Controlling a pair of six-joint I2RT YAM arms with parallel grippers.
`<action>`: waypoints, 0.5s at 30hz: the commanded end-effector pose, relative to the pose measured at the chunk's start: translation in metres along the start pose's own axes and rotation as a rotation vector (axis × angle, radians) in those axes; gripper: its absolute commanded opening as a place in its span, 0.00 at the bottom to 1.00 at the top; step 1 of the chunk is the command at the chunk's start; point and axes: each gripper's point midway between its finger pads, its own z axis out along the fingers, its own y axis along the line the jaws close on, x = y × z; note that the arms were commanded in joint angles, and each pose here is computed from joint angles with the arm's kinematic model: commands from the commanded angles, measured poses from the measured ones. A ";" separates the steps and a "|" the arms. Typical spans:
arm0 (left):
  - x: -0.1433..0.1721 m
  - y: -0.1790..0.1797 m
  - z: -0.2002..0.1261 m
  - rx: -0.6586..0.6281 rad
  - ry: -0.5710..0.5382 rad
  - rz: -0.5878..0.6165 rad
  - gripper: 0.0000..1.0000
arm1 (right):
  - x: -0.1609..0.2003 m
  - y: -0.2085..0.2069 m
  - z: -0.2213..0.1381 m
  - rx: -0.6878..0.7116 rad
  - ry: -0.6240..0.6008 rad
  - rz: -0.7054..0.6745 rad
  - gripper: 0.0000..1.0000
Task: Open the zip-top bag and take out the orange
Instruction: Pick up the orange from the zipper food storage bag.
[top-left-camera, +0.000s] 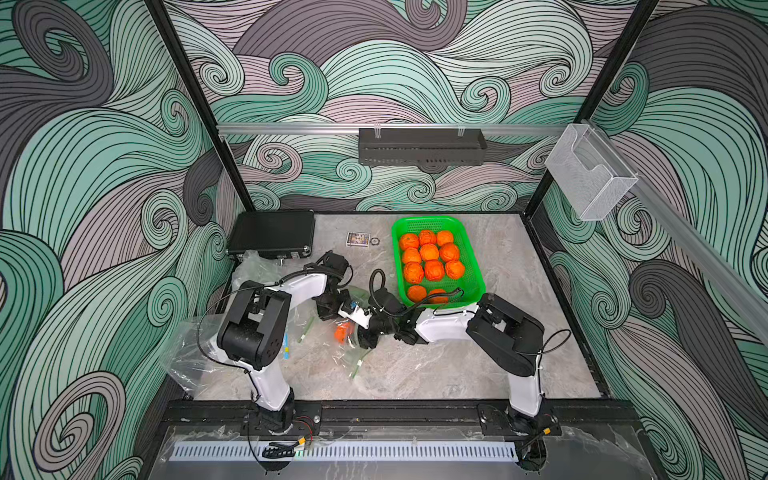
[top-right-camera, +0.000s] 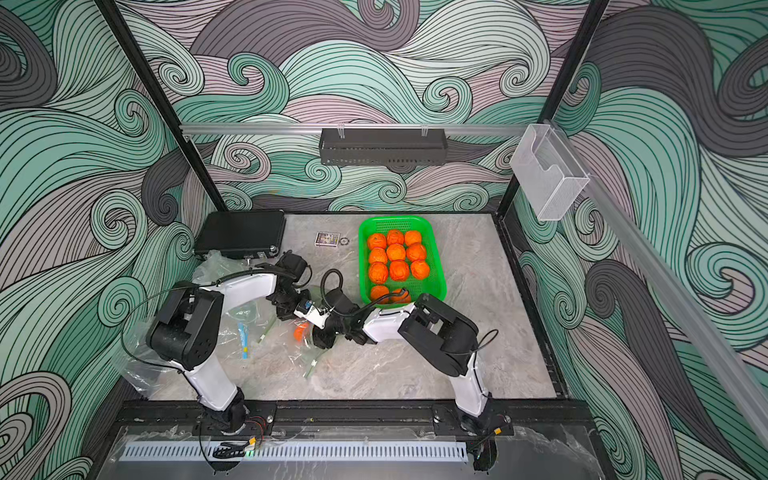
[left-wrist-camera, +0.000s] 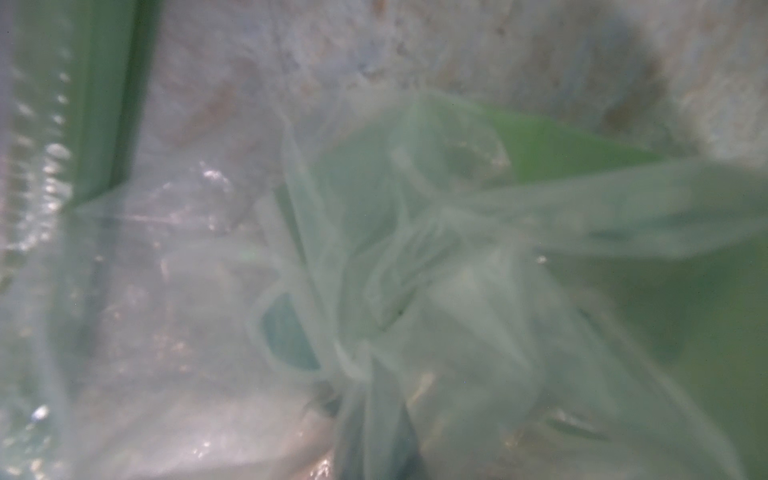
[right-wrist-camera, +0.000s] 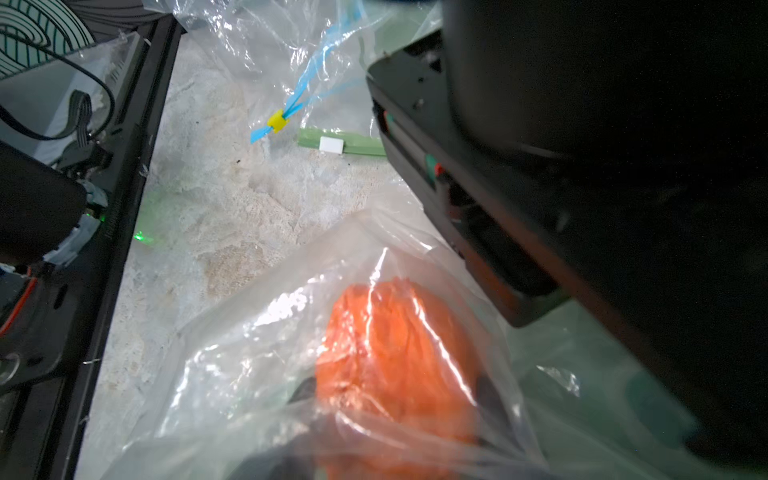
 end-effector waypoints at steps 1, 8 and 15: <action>0.022 0.026 0.031 -0.094 0.084 -0.016 0.00 | -0.006 0.003 -0.015 -0.001 -0.021 0.019 0.49; 0.019 0.027 0.028 -0.104 0.068 -0.018 0.00 | 0.005 -0.005 -0.070 0.046 -0.046 0.095 0.45; 0.015 0.030 0.023 -0.116 0.045 -0.027 0.00 | 0.023 -0.012 -0.124 0.130 0.003 0.184 0.44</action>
